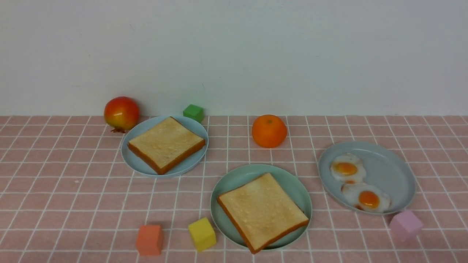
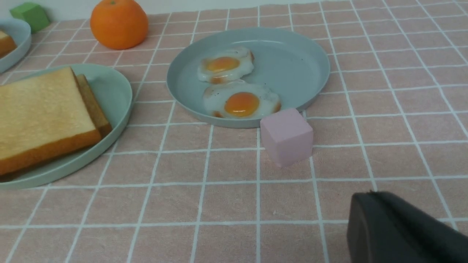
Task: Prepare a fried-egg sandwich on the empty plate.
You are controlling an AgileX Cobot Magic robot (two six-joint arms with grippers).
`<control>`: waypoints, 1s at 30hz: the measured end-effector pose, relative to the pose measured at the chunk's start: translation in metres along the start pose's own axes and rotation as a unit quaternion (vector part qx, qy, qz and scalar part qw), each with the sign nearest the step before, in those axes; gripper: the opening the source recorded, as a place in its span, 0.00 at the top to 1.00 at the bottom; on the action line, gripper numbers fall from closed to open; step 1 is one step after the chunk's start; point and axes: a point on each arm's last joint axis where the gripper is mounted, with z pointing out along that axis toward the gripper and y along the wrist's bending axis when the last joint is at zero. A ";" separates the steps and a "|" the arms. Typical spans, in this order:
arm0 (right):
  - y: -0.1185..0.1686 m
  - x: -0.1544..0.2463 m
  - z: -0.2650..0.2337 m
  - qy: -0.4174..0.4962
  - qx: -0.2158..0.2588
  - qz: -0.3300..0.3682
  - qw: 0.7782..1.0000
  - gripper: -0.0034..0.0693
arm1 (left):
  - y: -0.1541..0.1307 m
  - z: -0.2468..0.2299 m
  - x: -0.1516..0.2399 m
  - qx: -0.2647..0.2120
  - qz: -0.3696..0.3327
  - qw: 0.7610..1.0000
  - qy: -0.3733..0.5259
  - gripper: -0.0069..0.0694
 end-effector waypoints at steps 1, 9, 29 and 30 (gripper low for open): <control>0.000 0.000 0.000 0.000 0.000 0.000 1.000 0.92 | 0.000 0.000 0.000 0.001 -0.004 1.000 0.001 0.89; 0.000 0.000 0.000 0.000 0.000 0.000 1.000 0.91 | 0.000 0.000 0.000 0.002 -0.008 1.000 0.002 0.89; 0.000 0.000 0.000 0.000 0.000 0.000 1.000 0.88 | 0.000 0.000 0.000 0.002 -0.008 1.000 0.002 0.89; 0.000 0.000 0.000 0.000 0.000 0.000 1.000 0.88 | 0.000 0.000 0.000 0.002 -0.008 1.000 0.002 0.89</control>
